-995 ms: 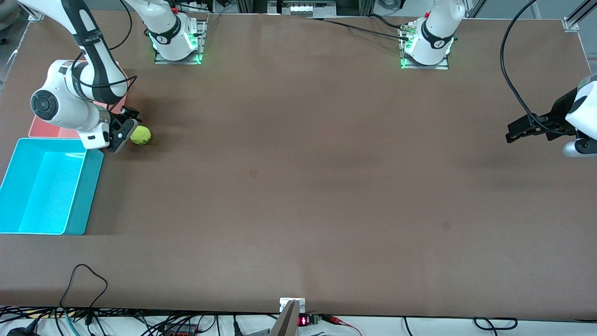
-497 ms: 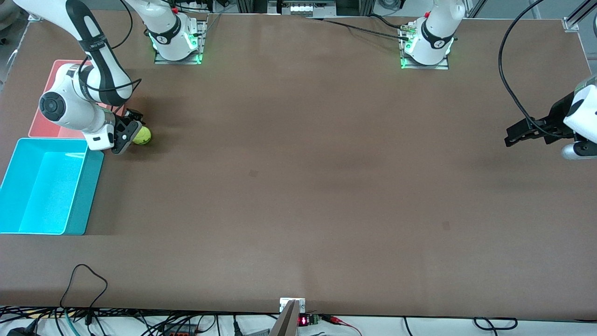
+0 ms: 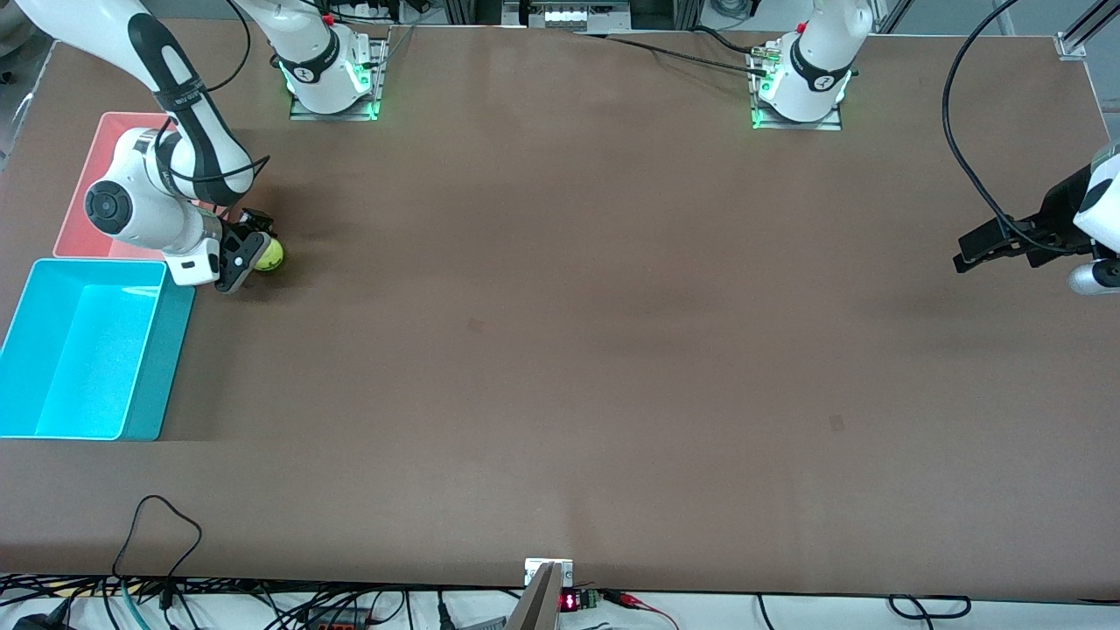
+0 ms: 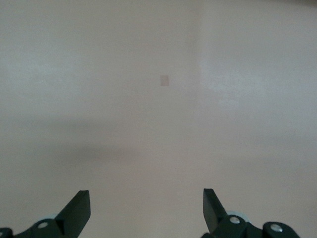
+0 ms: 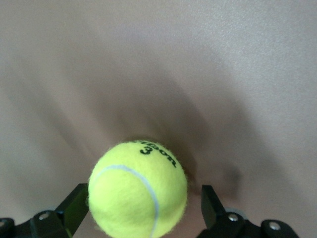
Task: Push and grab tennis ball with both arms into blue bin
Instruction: 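Close the right gripper on the tennis ball and lift it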
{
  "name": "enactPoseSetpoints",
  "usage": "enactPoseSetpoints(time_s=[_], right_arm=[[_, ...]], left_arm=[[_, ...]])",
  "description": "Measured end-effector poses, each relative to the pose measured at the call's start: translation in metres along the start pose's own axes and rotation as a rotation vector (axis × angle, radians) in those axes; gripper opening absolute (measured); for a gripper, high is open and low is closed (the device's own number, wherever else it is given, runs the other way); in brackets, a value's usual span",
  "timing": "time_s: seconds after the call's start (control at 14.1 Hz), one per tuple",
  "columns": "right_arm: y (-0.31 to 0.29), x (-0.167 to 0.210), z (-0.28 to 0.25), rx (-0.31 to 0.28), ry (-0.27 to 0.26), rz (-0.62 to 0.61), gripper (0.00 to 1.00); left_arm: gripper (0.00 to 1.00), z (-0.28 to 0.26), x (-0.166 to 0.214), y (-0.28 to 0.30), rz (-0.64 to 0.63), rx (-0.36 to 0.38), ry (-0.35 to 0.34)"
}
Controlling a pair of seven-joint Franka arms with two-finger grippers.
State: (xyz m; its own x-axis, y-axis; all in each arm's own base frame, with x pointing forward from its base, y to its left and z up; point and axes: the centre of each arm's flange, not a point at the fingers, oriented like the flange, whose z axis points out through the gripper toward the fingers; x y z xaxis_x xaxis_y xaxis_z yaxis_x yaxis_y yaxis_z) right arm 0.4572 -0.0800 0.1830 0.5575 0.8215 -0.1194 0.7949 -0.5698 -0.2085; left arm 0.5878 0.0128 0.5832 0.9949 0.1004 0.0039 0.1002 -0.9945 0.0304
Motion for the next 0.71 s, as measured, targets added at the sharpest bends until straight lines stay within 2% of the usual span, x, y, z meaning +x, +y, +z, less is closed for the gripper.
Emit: enactPoseSetpoints(time_s=[0.28,0.36,0.43,0.5,0.64,0.71], right_arm=[[0.0001,0.0002,0.0014,0.001,0.0,0.0,1.0],[0.0001,0.0003,0.0013,0.001,0.0,0.0,0.93],[0.0001,0.0004,0.0013,0.0,0.0,-0.001,0.93],[0.0001,0.0004,0.0013,0.0,0.0,-0.001,0.88],[0.0003,0.0006,0.0006,-0.002,0.001,-0.001,0.67],[0.0004,0.0006,0.0001,-0.003,0.001,-0.001,0.66]], left_arm=[[1.0,0.0048,-0.003,0.0082,0.015,0.002,-0.024],[1.0,0.0052,-0.0034,0.0082,0.015,0.002,-0.028],[1.0,0.0055,-0.0037,0.0081,0.014,0.002,-0.031],[1.0,0.0057,-0.0037,0.0078,0.014,0.002,-0.031],[1.0,0.006,-0.0036,0.0062,0.011,0.002,-0.032],[1.0,0.006,-0.0035,0.0057,0.01,0.002,-0.032]])
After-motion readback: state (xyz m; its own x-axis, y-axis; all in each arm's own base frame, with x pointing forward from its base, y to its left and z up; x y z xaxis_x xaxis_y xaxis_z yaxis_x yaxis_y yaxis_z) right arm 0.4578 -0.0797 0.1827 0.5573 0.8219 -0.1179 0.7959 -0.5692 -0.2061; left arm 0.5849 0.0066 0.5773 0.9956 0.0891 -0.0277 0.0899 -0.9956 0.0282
